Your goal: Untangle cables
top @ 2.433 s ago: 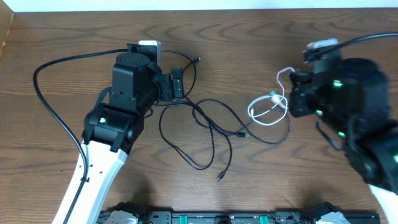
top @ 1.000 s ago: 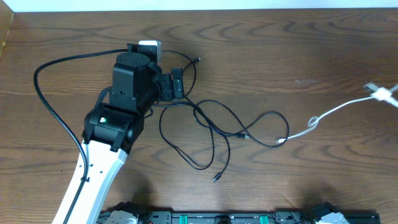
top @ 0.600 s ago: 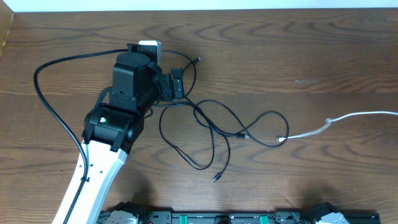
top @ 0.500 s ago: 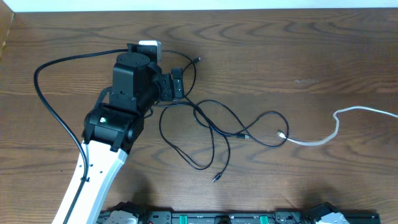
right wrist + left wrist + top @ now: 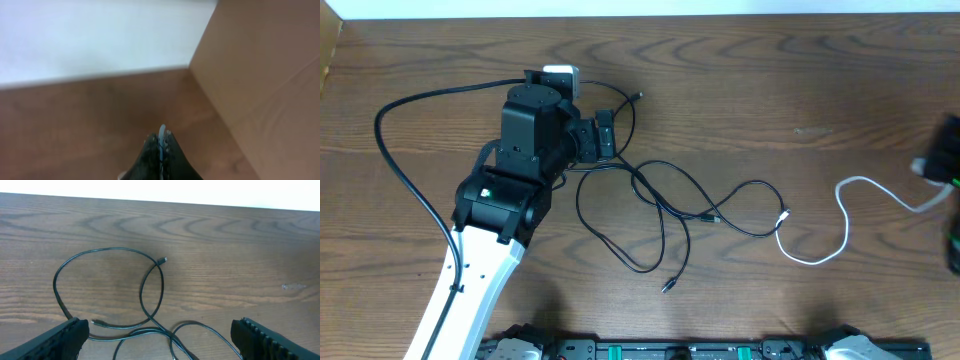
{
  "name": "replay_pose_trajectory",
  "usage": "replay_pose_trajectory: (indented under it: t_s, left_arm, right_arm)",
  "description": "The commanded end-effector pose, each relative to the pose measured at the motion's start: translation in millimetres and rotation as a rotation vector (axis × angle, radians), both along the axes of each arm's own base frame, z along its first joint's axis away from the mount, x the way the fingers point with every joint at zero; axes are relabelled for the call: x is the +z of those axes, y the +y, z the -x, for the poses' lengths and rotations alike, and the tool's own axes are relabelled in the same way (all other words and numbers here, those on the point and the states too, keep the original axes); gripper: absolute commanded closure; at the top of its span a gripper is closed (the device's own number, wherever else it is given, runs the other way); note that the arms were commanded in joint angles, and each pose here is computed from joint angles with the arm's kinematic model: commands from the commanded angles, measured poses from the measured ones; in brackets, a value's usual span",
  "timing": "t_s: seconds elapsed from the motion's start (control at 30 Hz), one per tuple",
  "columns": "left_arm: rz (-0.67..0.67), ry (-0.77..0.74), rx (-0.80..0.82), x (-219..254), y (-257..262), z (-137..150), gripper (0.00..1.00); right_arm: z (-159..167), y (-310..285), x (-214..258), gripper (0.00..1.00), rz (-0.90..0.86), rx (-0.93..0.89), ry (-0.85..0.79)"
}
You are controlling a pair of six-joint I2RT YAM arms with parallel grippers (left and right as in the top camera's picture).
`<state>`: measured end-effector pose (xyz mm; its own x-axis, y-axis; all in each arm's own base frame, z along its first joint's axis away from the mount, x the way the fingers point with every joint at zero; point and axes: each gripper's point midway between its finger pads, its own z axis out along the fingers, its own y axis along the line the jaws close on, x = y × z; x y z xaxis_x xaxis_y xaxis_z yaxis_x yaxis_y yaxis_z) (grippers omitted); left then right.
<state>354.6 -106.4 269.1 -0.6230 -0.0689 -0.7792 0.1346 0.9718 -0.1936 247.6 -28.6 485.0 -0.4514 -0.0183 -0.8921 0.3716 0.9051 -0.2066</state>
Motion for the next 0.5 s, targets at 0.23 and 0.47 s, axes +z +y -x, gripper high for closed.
replay_pose_trajectory:
  t_s: [0.23,0.47]
  left_arm:
    - [-0.008,-0.002,0.002,1,1,-2,0.04]
    - [-0.009,0.0,0.002,0,1,-1,0.04]
  right_arm:
    - [-43,-6,-58,0.99,-0.066,-0.16,0.159]
    - [-59,-47,-99,0.99,-0.228,-0.262,0.279]
